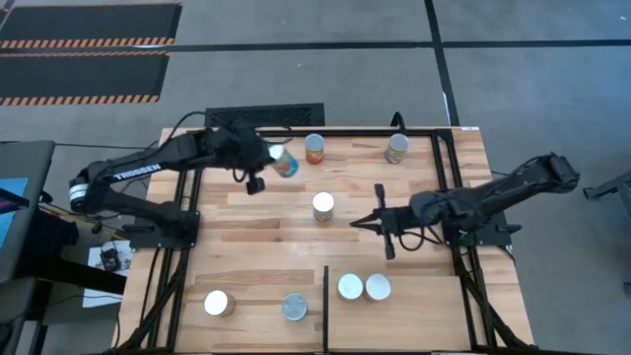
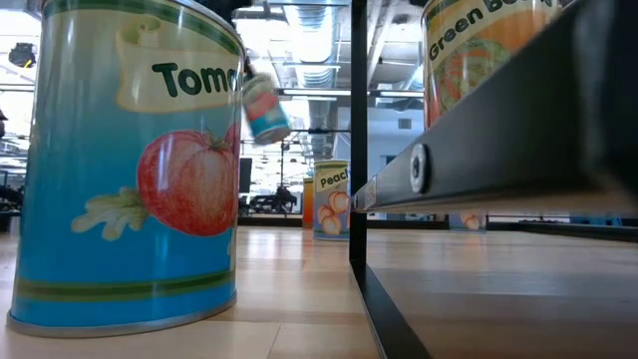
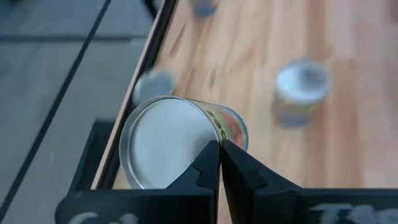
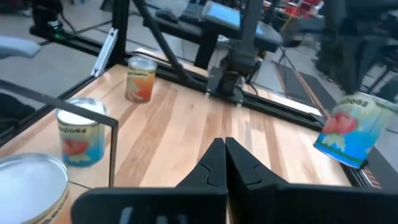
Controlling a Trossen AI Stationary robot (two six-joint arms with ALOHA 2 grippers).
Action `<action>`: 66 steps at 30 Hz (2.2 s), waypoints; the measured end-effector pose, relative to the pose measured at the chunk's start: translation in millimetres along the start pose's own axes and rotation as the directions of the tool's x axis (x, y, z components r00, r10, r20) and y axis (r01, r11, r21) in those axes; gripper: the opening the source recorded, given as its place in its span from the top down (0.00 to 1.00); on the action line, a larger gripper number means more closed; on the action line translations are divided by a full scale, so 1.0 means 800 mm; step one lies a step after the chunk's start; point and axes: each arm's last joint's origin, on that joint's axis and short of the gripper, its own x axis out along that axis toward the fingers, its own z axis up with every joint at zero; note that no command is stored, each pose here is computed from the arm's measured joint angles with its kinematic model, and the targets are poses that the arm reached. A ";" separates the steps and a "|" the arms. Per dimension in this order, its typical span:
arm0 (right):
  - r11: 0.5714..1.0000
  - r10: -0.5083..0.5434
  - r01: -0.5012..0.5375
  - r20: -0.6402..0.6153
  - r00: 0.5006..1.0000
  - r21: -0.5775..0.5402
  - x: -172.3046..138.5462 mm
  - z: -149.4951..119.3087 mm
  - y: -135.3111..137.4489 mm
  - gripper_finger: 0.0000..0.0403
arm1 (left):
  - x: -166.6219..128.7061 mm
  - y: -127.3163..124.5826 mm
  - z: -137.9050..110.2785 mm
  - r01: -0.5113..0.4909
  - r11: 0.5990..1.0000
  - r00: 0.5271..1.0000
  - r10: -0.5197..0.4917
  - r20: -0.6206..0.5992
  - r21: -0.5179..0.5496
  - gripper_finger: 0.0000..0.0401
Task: Pick and place cans onto a shelf
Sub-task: Put the top canned tomatoes on the shelf
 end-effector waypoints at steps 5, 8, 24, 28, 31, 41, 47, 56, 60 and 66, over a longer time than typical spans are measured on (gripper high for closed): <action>0.999 -0.036 0.036 -0.015 0.999 0.002 -0.016 0.006 0.012 0.99 | 0.022 -0.017 0.049 0.035 0.999 0.994 -0.039 0.100 0.041 1.00; 0.999 -0.045 0.045 -0.011 0.999 -0.003 -0.025 0.010 0.019 0.99 | 0.051 -0.025 0.074 0.074 0.995 0.991 -0.081 0.109 0.069 1.00; 0.991 -0.132 0.132 -0.018 0.991 -0.023 -0.085 0.024 0.062 0.99 | 0.200 -0.094 0.147 0.234 0.953 0.966 -0.251 0.066 0.192 1.00; 0.987 -0.154 0.153 -0.026 0.988 -0.050 -0.093 0.023 0.072 0.99 | 0.229 -0.111 0.141 0.250 0.951 0.965 -0.261 0.037 0.183 1.00; 0.989 -0.146 0.145 -0.023 0.989 -0.042 -0.098 0.024 0.078 0.99 | 0.250 -0.126 0.134 0.253 0.949 0.965 -0.262 0.023 0.189 1.00; 0.991 -0.131 0.130 -0.018 0.991 -0.030 -0.102 0.024 0.087 0.99 | 0.285 -0.152 0.119 0.265 0.947 0.963 -0.269 -0.006 0.181 1.00; 0.991 -0.132 0.132 -0.017 0.991 -0.023 -0.101 0.024 0.086 0.98 | 0.299 -0.157 0.110 0.273 0.947 0.962 -0.272 -0.034 0.168 1.00; 0.991 -0.132 0.132 -0.019 0.991 -0.013 -0.101 0.024 0.086 0.98 | 0.311 -0.165 0.103 0.286 0.945 0.958 -0.283 -0.044 0.160 1.00; 0.991 -0.132 0.132 -0.018 0.991 -0.012 -0.101 0.024 0.086 0.98 | 0.306 -0.163 0.107 0.280 0.948 0.960 -0.280 -0.027 0.152 0.98; 0.992 -0.126 0.126 -0.017 0.992 0.000 -0.102 0.024 0.087 0.98 | 0.298 -0.160 0.120 0.279 0.948 0.960 -0.280 -0.013 0.156 0.90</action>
